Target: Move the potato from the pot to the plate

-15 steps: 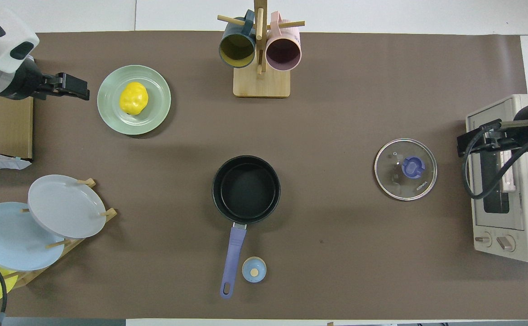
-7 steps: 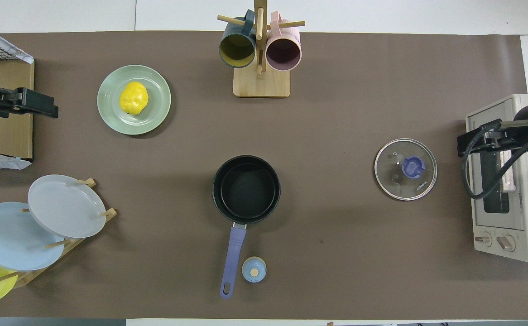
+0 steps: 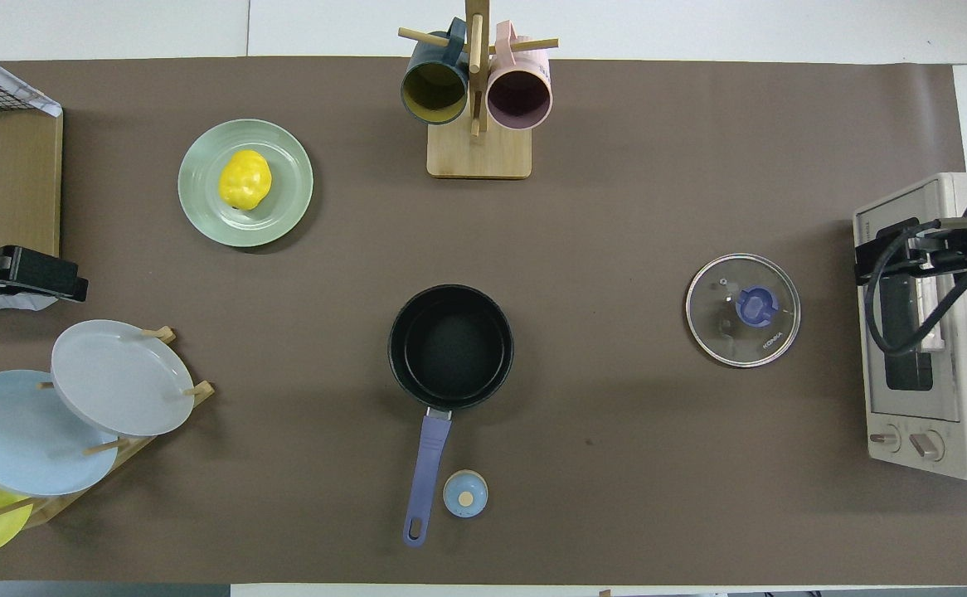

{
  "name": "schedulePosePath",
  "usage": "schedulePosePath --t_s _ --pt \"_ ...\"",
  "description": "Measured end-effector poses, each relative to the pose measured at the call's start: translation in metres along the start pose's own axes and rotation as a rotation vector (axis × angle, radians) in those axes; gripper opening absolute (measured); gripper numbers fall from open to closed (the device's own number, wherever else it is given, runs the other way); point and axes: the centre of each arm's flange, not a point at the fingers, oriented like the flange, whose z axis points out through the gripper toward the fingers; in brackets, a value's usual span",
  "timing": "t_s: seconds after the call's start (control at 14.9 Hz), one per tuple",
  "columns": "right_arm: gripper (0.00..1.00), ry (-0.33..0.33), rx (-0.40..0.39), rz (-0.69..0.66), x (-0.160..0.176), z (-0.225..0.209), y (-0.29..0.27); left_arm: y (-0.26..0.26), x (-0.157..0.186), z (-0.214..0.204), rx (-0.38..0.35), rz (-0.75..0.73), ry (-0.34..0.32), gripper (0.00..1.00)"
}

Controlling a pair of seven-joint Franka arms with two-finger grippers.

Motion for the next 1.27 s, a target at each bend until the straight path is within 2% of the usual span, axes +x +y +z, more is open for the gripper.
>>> schedulePosePath --t_s 0.47,1.27 --pt "1.0 0.015 0.035 0.026 0.001 -0.002 0.011 0.006 0.004 -0.012 0.001 0.01 -0.003 1.0" --pt "1.0 0.015 0.039 0.036 0.002 -0.002 0.016 0.012 0.005 -0.013 0.002 0.021 0.0 1.0"
